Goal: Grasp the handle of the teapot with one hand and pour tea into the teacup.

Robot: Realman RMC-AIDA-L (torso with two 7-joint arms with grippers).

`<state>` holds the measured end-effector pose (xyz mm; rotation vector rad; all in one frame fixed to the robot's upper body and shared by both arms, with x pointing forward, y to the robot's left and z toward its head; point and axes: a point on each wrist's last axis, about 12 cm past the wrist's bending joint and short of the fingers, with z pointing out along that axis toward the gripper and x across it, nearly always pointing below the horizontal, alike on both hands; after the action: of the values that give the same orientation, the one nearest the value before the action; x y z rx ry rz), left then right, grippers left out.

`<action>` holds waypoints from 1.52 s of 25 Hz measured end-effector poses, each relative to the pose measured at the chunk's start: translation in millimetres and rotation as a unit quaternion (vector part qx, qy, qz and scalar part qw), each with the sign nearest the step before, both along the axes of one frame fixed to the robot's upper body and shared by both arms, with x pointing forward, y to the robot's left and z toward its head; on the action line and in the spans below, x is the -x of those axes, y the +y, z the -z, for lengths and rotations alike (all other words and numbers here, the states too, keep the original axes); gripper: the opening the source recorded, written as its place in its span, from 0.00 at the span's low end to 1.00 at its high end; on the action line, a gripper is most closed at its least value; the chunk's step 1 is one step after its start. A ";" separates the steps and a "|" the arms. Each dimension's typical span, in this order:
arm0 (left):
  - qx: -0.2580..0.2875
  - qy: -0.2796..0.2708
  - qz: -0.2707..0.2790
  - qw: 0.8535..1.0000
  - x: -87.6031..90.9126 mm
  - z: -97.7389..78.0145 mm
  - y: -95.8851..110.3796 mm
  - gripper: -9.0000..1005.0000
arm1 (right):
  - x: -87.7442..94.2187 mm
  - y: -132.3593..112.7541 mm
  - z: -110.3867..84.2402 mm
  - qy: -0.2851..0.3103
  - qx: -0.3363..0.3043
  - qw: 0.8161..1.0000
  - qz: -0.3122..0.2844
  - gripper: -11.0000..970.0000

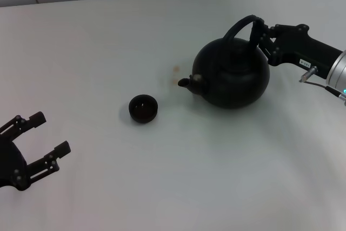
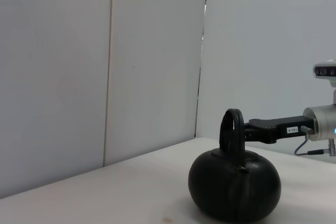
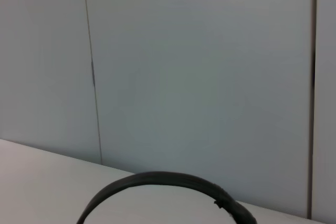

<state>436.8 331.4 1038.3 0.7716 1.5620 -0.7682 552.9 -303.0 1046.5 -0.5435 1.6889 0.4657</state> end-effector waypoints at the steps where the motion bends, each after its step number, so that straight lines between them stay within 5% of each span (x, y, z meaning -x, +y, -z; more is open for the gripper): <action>1: 0.000 0.000 0.000 1.000 0.0 0.0 0.0 0.81 | -0.1 0.2 0.0 0.000 0.000 1.000 -0.001 0.09; 11: 0.003 -0.001 -0.006 1.000 1.3 0.1 1.1 0.81 | 0.0 1.2 0.4 0.001 0.002 1.000 -0.003 0.09; 29: 0.006 -0.004 -0.010 1.000 1.3 -0.6 1.7 0.81 | 5.9 -3.4 0.5 -0.006 -0.001 1.000 -0.002 0.64; 34: 0.006 -0.003 -0.008 1.000 1.4 -0.3 1.3 0.81 | 34.5 -14.5 5.1 -0.025 -0.018 0.999 -0.010 0.68; 38: 0.003 0.000 -0.011 1.000 2.2 0.9 2.2 0.81 | 80.2 -34.3 17.3 -0.042 -0.053 0.997 0.031 0.68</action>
<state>434.7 333.6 1037.4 0.7496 1.5660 -0.7565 472.7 -337.3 1029.2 -0.4265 1.5873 0.4791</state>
